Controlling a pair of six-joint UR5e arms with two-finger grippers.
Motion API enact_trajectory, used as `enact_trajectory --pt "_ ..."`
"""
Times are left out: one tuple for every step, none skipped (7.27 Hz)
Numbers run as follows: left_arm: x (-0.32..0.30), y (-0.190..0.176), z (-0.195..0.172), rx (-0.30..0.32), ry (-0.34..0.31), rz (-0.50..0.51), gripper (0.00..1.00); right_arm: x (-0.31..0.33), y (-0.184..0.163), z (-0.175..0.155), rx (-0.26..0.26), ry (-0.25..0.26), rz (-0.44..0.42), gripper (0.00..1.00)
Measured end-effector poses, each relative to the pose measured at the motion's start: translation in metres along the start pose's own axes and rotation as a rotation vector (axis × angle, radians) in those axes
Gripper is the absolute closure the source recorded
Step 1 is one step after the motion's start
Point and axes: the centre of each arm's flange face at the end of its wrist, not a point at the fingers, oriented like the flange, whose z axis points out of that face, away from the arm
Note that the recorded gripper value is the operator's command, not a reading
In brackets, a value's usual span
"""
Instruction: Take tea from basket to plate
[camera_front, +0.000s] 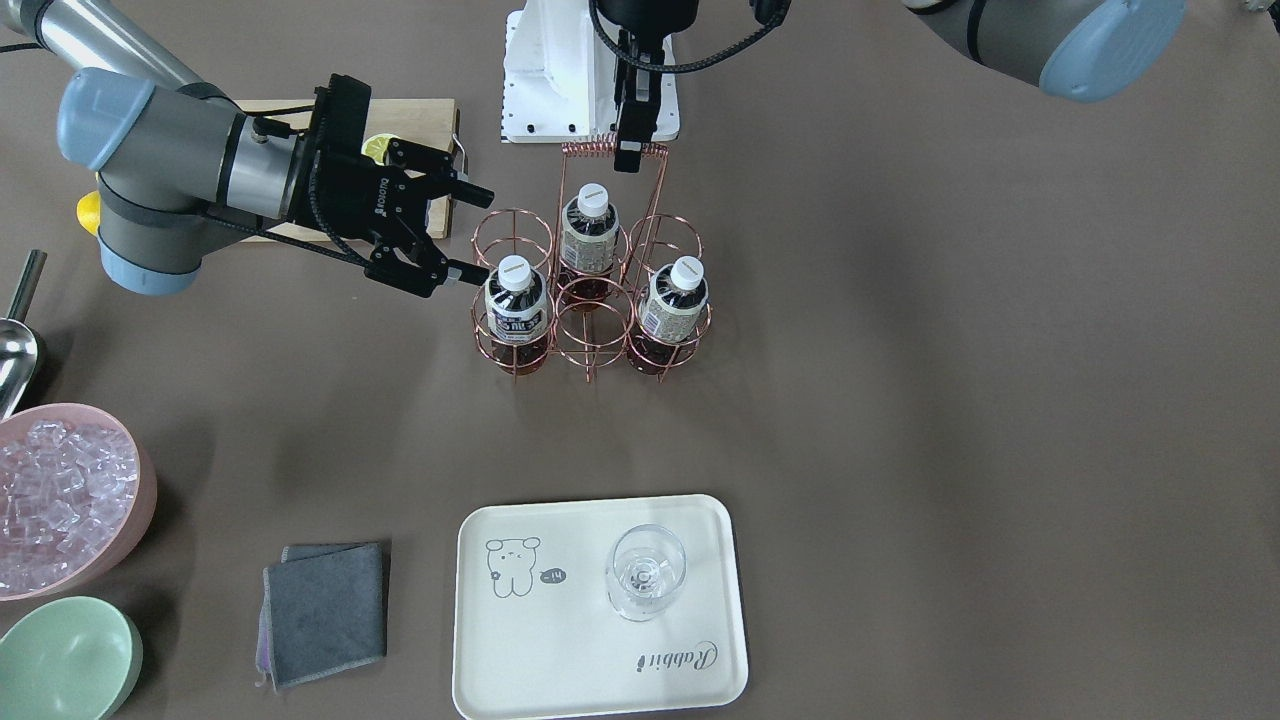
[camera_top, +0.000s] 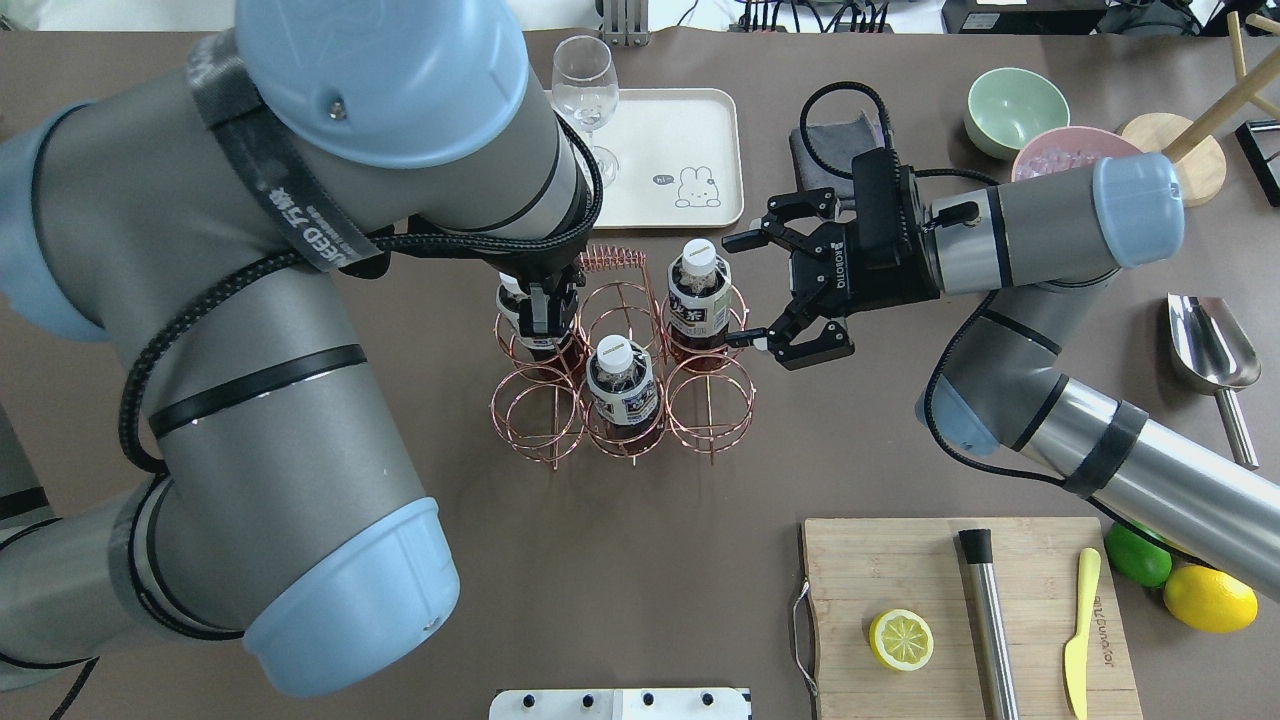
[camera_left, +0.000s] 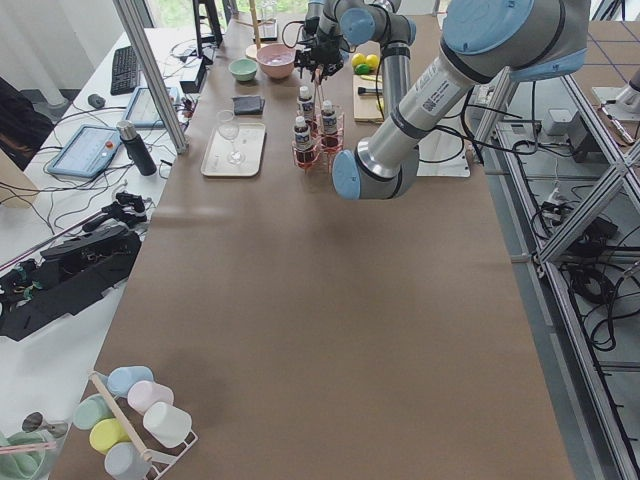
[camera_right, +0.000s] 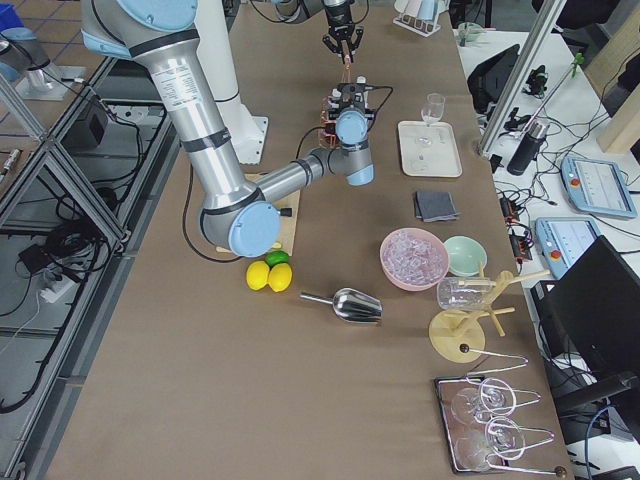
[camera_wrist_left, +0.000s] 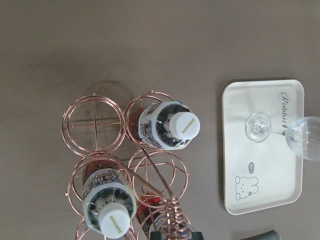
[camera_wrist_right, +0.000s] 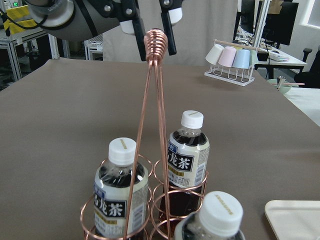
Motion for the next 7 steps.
enact_trajectory --pt "0.001 0.002 0.008 0.012 -0.006 -0.001 1.00 -0.004 -0.001 0.012 -0.006 0.003 0.013 0.01" --pt "0.003 0.004 0.017 0.019 -0.009 0.000 1.00 -0.009 0.000 0.019 -0.007 0.001 0.020 0.01" --pt "0.005 0.005 0.023 0.024 -0.010 -0.001 1.00 -0.011 0.000 0.022 -0.007 0.000 0.022 0.01" --pt "0.006 0.007 0.026 0.023 -0.010 0.000 1.00 -0.012 -0.001 0.023 -0.005 -0.001 0.022 0.01" --pt "0.006 0.007 0.025 0.020 -0.009 0.001 1.00 -0.012 -0.001 0.024 -0.005 -0.001 0.023 0.01" --pt "0.006 0.007 0.023 0.018 -0.007 0.001 1.00 -0.011 -0.003 0.025 -0.005 0.006 0.028 0.01" --pt "0.007 0.008 0.022 0.015 -0.005 0.001 1.00 -0.008 -0.007 0.028 -0.004 0.025 0.031 0.01"
